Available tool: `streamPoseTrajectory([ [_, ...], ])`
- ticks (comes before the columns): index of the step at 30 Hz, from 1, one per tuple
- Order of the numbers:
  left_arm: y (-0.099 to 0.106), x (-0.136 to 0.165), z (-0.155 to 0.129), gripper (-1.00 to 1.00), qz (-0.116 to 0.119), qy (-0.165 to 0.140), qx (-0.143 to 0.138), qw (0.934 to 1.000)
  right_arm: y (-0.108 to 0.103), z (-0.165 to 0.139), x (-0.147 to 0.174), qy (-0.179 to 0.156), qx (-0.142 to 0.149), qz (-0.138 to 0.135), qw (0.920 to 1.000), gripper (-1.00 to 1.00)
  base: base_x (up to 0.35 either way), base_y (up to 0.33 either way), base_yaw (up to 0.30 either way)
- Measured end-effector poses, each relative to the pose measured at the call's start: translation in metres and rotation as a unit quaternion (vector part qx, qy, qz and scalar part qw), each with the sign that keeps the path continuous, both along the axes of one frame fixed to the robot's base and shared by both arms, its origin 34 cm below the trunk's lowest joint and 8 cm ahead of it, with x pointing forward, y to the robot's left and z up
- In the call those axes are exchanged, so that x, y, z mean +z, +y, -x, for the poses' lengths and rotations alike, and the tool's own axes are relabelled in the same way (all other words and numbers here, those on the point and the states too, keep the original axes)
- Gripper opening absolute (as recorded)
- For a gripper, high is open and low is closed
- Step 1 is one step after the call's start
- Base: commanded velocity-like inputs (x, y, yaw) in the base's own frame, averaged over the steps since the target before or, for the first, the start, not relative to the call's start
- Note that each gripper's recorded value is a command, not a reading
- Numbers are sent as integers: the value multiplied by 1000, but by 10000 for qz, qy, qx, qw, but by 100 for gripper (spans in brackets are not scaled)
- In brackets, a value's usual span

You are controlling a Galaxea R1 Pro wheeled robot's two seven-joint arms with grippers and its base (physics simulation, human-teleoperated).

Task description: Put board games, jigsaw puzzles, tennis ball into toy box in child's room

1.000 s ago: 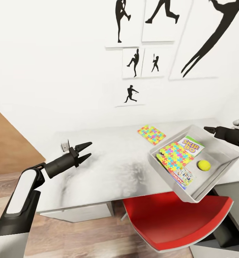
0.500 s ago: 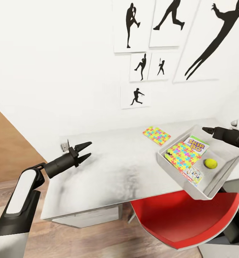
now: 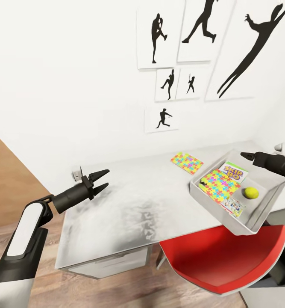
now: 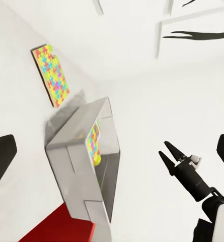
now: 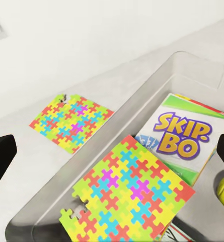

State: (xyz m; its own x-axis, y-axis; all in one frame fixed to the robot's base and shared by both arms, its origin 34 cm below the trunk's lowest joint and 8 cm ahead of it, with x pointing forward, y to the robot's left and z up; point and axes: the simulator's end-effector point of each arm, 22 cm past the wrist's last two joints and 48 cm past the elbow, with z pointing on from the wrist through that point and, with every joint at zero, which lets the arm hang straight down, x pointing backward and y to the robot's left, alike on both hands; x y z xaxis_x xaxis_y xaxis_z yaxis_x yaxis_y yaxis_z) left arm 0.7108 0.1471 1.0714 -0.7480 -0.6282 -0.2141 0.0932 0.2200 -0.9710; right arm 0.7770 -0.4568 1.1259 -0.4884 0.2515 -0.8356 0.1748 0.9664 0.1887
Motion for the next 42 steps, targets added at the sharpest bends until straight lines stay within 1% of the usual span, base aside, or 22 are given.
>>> streamPoseTrajectory([
  [9,0,9,1,100,-2,-74,0,10000,12,0,1,33,130,62,9999,100,0,16,-99],
  [22,0,20,3,100,-17,-170,9,9999,23,3,7,28,250,113,9996,100,40,3,-103],
  [34,1,30,5,100,-39,-261,36,9996,33,5,12,17,360,163,9992,100,243,0,-103],
  [42,3,36,4,100,-35,-314,96,9995,44,6,13,46,490,216,9986,100,250,0,-103],
])
